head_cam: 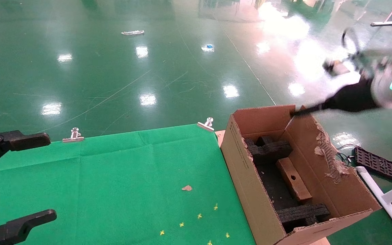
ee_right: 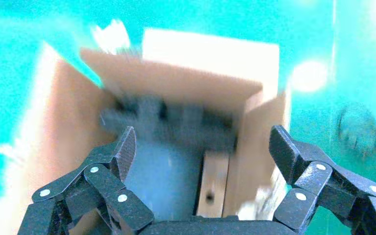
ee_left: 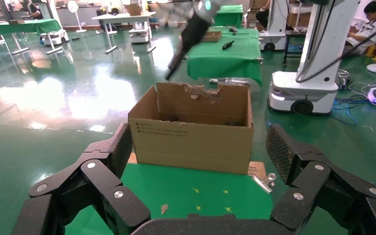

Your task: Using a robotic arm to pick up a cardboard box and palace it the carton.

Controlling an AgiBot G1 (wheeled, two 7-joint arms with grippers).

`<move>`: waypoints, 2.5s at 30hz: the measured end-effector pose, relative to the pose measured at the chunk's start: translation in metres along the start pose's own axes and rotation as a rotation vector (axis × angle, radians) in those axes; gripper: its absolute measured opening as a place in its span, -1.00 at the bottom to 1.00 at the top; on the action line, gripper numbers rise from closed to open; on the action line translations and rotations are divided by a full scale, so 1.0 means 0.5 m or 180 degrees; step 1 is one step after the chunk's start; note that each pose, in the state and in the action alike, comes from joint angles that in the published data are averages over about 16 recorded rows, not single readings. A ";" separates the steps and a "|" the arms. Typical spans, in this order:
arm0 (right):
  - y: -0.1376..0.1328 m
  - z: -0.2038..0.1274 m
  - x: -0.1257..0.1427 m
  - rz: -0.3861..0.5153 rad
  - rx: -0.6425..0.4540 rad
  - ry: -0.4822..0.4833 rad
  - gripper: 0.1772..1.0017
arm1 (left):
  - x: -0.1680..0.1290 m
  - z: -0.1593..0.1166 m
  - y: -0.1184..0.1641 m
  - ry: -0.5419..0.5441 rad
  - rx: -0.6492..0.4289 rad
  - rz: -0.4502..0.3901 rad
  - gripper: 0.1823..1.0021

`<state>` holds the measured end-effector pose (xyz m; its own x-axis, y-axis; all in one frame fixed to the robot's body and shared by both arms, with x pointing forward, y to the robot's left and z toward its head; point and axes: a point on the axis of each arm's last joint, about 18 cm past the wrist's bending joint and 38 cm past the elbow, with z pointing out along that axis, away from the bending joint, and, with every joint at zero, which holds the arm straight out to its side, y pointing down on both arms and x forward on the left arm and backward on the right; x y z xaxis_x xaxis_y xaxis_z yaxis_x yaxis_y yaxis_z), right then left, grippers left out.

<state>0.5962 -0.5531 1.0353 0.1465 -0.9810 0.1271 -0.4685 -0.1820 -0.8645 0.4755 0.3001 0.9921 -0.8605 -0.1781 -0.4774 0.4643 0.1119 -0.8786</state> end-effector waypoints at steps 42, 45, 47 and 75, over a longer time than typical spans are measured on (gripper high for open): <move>-0.088 -0.052 -0.316 -0.1266 0.1343 -0.1804 1.00 | 0.000 0.000 0.000 -0.0002 0.0001 -0.0001 1.00; -0.076 -0.049 -0.346 -0.1345 0.1417 -0.1986 1.00 | 0.000 0.000 0.000 -0.0002 0.0001 -0.0001 1.00; -0.067 -0.048 -0.364 -0.1395 0.1470 -0.2103 1.00 | 0.000 0.000 0.000 -0.0002 0.0001 -0.0001 1.00; 0.077 -0.119 -0.529 -0.1948 0.2436 -0.3309 1.00 | 0.000 0.000 0.000 -0.0002 0.0001 -0.0001 1.00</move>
<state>0.4876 -0.3048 0.9975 0.8683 -0.2074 0.4506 0.4289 -0.1426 -0.8920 0.4756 0.3003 0.9921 -0.8605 -0.1787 -0.4771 0.4641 0.1116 -0.8787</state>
